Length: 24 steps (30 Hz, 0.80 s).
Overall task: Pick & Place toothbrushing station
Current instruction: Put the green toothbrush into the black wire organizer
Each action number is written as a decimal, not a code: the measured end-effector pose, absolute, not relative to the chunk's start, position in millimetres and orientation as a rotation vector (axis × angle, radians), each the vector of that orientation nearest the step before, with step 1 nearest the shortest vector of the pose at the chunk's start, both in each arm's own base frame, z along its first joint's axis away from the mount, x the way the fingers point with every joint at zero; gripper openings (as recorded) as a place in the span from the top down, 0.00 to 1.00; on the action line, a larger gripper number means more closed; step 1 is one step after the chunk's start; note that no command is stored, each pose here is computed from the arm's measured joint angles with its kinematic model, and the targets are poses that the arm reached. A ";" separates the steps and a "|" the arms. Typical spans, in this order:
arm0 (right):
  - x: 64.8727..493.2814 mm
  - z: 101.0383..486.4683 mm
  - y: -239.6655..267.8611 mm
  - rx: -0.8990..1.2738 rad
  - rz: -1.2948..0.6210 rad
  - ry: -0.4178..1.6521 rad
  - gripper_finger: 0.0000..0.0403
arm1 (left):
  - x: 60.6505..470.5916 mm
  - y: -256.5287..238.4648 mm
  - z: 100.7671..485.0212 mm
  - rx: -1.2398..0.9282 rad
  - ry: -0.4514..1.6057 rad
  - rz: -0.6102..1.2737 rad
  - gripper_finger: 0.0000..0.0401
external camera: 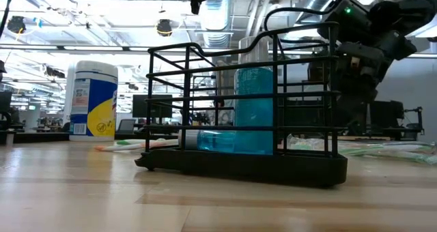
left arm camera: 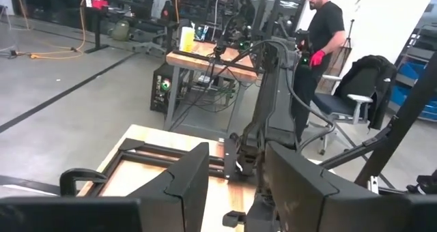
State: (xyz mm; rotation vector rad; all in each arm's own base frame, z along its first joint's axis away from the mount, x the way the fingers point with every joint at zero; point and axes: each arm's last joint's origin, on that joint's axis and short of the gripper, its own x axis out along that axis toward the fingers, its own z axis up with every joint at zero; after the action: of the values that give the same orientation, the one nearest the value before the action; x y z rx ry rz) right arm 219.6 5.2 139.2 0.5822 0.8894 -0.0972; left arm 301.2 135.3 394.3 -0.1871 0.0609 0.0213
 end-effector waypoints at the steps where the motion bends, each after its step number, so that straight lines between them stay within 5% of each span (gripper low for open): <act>1: 221.8 137.5 5.5 0.592 -0.090 0.885 0.70 | 302.3 133.8 393.9 -0.187 0.062 0.018 0.65; 17: 268.8 101.7 9.4 0.677 0.016 0.925 0.72 | 327.8 127.7 368.4 -0.218 0.144 -0.025 0.65; 24: 284.8 91.6 7.6 0.689 0.020 0.909 0.97 | 335.4 130.8 358.0 -0.232 0.172 -0.023 0.65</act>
State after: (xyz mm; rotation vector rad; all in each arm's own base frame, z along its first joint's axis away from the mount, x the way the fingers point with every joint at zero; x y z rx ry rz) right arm 284.8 7.6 91.6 0.6885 0.9092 0.0200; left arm 335.4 130.8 358.0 -0.2324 0.1725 -0.0227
